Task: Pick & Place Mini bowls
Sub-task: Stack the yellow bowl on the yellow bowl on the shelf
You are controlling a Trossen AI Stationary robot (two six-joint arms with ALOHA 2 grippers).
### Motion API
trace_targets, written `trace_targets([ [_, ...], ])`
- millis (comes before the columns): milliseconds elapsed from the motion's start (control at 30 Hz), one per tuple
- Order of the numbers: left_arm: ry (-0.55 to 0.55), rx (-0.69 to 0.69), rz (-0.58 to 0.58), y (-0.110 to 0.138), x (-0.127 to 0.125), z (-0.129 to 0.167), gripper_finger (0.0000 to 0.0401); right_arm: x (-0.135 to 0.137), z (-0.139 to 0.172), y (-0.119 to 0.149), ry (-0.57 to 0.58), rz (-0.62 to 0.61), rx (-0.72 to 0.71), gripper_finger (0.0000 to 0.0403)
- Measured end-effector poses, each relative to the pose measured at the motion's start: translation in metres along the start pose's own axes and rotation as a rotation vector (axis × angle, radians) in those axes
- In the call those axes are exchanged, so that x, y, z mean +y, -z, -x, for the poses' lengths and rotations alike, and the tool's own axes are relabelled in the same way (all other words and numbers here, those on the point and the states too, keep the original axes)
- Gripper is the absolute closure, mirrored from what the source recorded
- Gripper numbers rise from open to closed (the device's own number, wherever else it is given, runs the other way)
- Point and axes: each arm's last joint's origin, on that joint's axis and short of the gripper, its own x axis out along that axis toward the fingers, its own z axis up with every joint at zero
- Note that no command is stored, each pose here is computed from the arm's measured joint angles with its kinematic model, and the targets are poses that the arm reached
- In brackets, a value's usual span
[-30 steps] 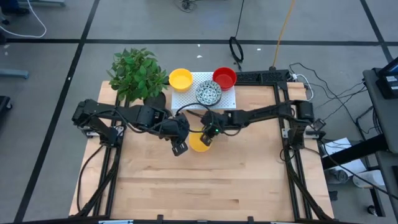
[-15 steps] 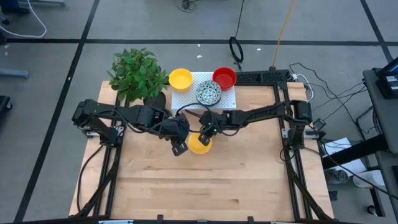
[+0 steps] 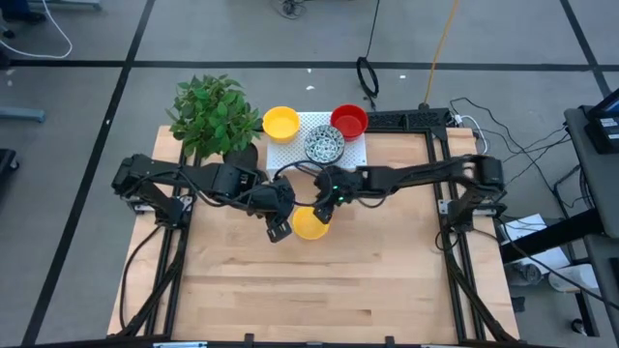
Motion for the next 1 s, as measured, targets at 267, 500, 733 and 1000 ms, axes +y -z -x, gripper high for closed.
trace_targets([
  [267, 0.015, -0.035, -0.276, -0.007, -0.01, -0.019, 0.0229, 0.018, 0.098, 0.004, -0.024, 0.133, 0.002, 0.0254],
  [500, 0.004, 0.006, -0.618, 0.003, -0.019, -0.062, 0.0229, 0.019, 0.182, 0.029, 0.062, 0.174, -0.029, 0.025],
  [733, 0.003, 0.046, -0.852, 0.021, -0.018, -0.111, 0.0229, 0.014, 0.244, 0.051, 0.06, 0.181, -0.147, 0.025],
  [1000, 0.025, -0.032, -0.864, 0.034, -0.021, -0.155, 0.0229, 0.004, 0.276, 0.073, 0.032, 0.204, -0.296, 0.025],
])
